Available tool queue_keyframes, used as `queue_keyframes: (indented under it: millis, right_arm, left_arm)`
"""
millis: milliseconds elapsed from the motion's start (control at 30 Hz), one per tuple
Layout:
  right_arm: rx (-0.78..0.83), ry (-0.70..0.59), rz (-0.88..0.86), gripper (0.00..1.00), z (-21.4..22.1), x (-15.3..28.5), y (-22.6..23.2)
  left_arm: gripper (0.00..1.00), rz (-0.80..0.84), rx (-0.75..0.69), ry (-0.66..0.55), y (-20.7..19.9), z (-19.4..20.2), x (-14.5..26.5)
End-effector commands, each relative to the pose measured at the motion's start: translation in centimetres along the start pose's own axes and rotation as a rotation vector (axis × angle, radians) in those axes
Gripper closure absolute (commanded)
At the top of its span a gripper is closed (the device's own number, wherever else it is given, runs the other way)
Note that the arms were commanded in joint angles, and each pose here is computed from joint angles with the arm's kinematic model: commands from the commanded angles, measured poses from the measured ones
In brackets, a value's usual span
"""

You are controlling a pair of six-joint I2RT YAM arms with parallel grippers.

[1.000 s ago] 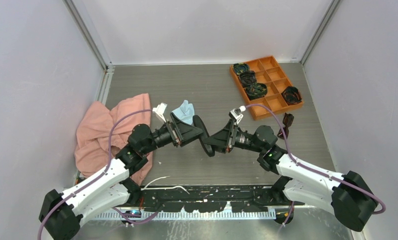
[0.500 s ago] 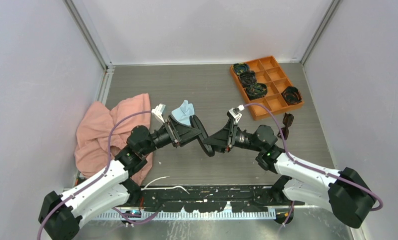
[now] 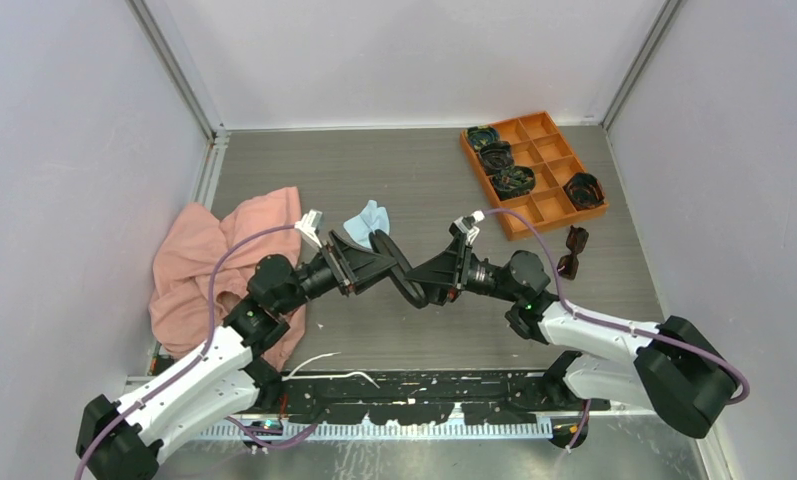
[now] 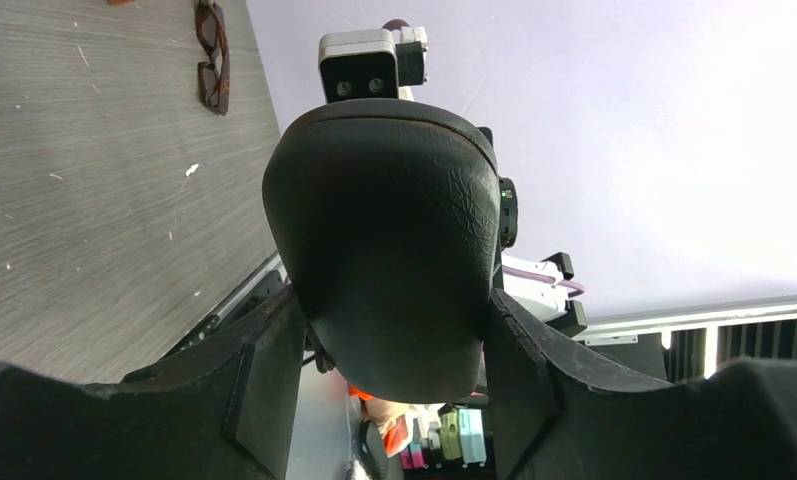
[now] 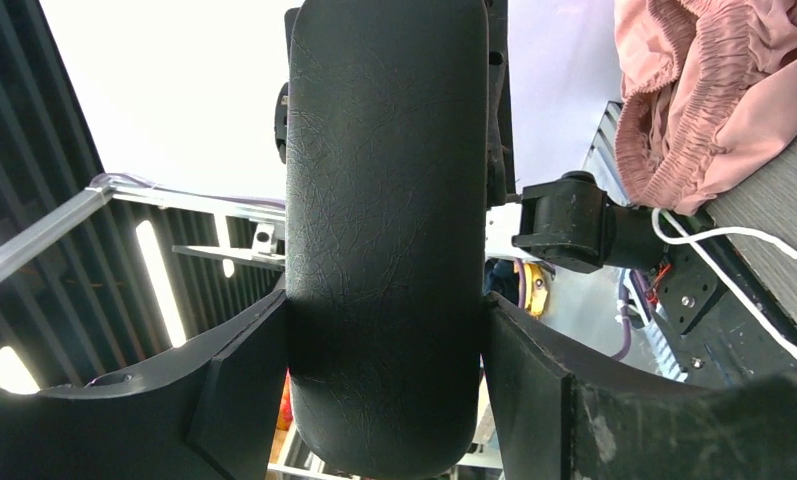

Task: Organize the sunglasses
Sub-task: Open the sunglasses case.

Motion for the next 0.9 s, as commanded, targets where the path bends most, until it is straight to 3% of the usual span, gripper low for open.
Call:
queue_keyframes:
  millis: [0,433,867]
  right_arm:
    - [0.012,-0.079,-0.114,0.3,-1.6,-0.2,2.7]
    - [-0.247,-0.223,-0.128,0.44,-2.9,0.5,-0.1]
    - [-0.437,-0.355,-0.015,0.52,-4.3,0.3,-4.5]
  left_arm:
    - [0.99,0.035,-0.05,0.001,-0.5,0.0,0.6]
    - [1.0,0.089,-0.116,-0.035,-1.7,-0.4,1.5]
    - [0.99,0.046,-0.174,-0.035,0.9,-1.6,0.0]
Point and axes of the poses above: each gripper's point midway between its finger pads, its own x axis back along the fingers, its own y axis along the line the jaws close on, z = x × y, the point moved 4 cm from there along x, back along the fingers, and after that the axes turned 15 degrees about x, right-handed, at the moved point
